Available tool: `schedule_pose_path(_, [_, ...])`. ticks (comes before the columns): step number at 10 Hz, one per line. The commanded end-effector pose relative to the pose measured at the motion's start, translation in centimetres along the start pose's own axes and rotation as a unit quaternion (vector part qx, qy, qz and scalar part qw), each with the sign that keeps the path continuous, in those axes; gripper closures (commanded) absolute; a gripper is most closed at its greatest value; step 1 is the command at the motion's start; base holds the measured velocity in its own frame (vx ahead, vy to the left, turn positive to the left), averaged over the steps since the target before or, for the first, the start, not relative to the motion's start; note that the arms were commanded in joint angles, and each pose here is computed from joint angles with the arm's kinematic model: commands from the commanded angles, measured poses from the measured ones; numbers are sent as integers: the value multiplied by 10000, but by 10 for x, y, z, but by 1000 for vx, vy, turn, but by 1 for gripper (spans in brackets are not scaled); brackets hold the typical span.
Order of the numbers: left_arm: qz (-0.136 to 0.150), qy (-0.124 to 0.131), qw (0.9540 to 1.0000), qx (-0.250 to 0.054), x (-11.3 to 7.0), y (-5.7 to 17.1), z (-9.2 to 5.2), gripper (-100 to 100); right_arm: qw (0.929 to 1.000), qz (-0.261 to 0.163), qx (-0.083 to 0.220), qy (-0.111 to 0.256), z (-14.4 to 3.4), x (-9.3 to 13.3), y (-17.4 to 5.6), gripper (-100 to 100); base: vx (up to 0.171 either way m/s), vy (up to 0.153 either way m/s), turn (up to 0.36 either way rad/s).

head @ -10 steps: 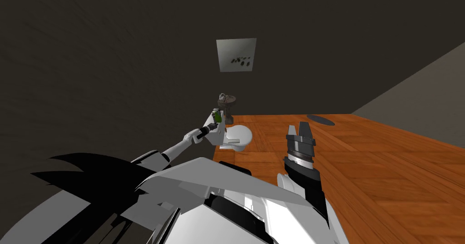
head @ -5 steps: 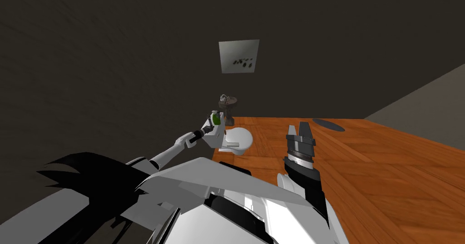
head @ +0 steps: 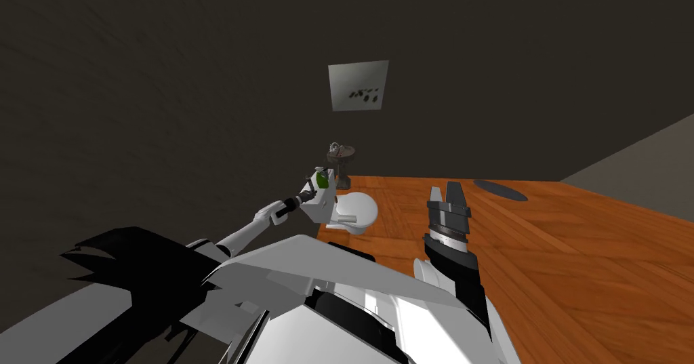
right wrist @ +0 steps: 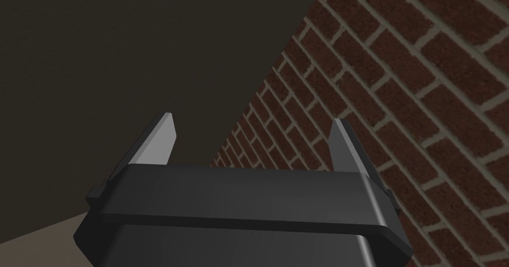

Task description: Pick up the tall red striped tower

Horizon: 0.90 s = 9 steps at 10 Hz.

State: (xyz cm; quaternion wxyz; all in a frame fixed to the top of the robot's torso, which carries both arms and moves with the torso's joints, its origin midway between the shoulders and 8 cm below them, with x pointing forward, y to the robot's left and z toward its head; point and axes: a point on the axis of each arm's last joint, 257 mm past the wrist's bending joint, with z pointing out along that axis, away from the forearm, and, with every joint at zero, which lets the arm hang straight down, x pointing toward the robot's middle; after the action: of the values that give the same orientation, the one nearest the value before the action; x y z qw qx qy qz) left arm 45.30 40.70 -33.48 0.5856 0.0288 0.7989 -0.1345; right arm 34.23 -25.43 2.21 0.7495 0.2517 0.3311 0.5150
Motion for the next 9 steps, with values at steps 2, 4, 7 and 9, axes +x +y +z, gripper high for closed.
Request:
schedule_pose_path(2, [-13, 35, 10000, 26, 11, 13, -31, 100, 10000, 0, 1, 0, 0, 0, 0, 0, 113, -67, 98])
schedule_pose_path(4, [34, -2, 10000, -7, 12, 27, -54, 100, 10000, 0, 0, 0, 0, 0, 0, 0, 85, -45, 52])
schedule_pose_path(7, [4, -35, 9996, 277, 15, 12, -60, 100, 10000, 0, 0, 0, 0, 0, 0, 0, 54, -35, 38])
schedule_pose_path(9, [37, -12, 9998, 197, 22, 27, -90, 100, 10000, 0, 1, 0, 0, 0, 0, 0, 93, -58, 106])
